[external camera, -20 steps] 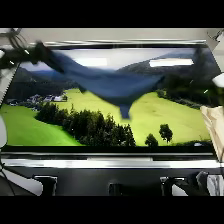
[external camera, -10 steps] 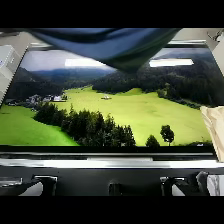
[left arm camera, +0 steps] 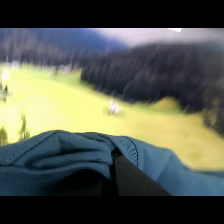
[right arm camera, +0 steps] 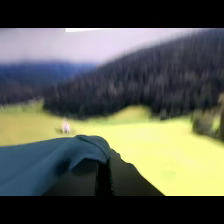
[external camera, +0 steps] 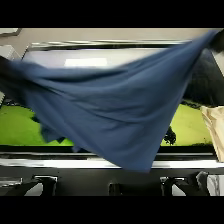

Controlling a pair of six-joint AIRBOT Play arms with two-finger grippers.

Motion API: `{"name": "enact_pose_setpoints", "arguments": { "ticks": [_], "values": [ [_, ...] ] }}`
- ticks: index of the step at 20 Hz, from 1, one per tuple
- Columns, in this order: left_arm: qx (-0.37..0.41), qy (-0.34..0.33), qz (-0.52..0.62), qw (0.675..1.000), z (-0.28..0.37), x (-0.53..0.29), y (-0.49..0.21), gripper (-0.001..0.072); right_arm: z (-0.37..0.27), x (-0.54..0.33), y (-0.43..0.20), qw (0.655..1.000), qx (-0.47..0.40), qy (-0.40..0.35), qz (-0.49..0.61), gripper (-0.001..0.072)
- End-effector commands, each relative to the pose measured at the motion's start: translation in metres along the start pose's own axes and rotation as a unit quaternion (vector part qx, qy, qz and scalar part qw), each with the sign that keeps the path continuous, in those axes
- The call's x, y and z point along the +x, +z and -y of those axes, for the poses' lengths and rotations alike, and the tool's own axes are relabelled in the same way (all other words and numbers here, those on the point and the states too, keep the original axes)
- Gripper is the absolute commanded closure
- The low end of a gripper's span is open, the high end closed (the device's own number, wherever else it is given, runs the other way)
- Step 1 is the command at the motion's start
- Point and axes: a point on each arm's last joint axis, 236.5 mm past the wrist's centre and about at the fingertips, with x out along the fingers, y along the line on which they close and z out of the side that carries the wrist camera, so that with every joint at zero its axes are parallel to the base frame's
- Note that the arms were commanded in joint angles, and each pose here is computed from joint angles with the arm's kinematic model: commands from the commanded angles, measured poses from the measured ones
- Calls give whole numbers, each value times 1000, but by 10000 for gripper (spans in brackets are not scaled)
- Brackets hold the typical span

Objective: Fold the clothes and pants, and hang the long-sleeved shirts on hangers.

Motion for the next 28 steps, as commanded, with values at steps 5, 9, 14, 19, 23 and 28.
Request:
{"name": "enact_pose_setpoints", "arguments": {
  "ticks": [5, 9, 14, 19, 23, 28],
  "values": [
    [-76, 68, -173, 980, -113, 250, -119, 692, 118, 257, -145, 960, 121, -13, -251, 675],
    [-95, 62, -173, 978, -120, 296, -113, 692, 148, 327, -169, 957, 174, -22, -230, 660],
    [-89, 43, -151, 984, -105, 301, -84, 692, 140, 296, -165, 945, 201, -20, -255, 118],
    [-86, 39, -159, 983, -100, 297, -83, 691, 122, 176, -155, 944, 100, 34, -314, 145],
    [-87, 41, -169, 981, -102, 294, -87, 691, 112, 123, -201, 933, 146, 68, -321, 186],
    [-93, 44, -176, 979, -107, 291, -88, 691, 80, 113, -339, 897, 241, 88, -359, 148]
  ]
}}
